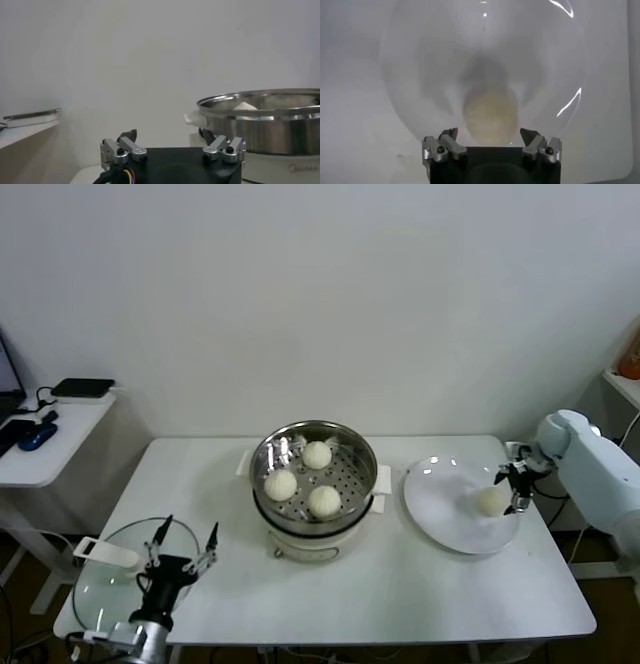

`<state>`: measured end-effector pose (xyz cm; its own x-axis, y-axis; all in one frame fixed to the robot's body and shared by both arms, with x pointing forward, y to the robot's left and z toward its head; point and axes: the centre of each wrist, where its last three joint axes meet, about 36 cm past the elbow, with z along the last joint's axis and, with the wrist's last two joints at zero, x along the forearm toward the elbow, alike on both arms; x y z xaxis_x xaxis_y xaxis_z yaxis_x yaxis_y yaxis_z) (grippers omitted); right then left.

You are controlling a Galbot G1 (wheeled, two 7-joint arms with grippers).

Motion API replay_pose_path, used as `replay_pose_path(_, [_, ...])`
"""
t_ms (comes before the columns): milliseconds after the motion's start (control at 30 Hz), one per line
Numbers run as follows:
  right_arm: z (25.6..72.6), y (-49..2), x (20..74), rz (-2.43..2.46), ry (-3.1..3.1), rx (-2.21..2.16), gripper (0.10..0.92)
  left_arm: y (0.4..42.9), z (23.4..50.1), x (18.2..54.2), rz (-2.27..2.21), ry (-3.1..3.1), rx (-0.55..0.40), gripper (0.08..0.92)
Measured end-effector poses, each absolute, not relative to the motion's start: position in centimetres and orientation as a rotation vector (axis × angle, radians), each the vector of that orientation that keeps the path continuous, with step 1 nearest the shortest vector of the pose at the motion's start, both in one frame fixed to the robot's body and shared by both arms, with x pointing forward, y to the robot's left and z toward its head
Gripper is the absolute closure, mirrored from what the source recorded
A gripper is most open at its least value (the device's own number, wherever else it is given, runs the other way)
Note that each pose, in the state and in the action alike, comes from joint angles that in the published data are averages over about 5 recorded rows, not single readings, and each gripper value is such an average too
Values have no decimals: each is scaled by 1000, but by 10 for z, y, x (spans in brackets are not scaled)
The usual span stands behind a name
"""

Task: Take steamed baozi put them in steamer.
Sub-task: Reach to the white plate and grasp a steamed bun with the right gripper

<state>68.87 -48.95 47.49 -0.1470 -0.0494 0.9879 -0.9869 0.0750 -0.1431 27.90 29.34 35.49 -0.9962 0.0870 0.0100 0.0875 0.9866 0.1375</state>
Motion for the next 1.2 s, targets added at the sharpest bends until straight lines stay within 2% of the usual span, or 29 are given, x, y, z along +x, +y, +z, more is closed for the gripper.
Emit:
replay_pose_path(400, [457,-481,692,1215,-1391,1129,200,296,353,277,-219,-3124,-125,177])
replay_pose_path(933, [457,-479,696,1215,-1395,1113,201,296,352,277,-216,-3123,-124,177])
replay_pose_path(1200, [454,-480,695,1209,-1395,1113,274,296,351,276,-215,-3123,-123,177])
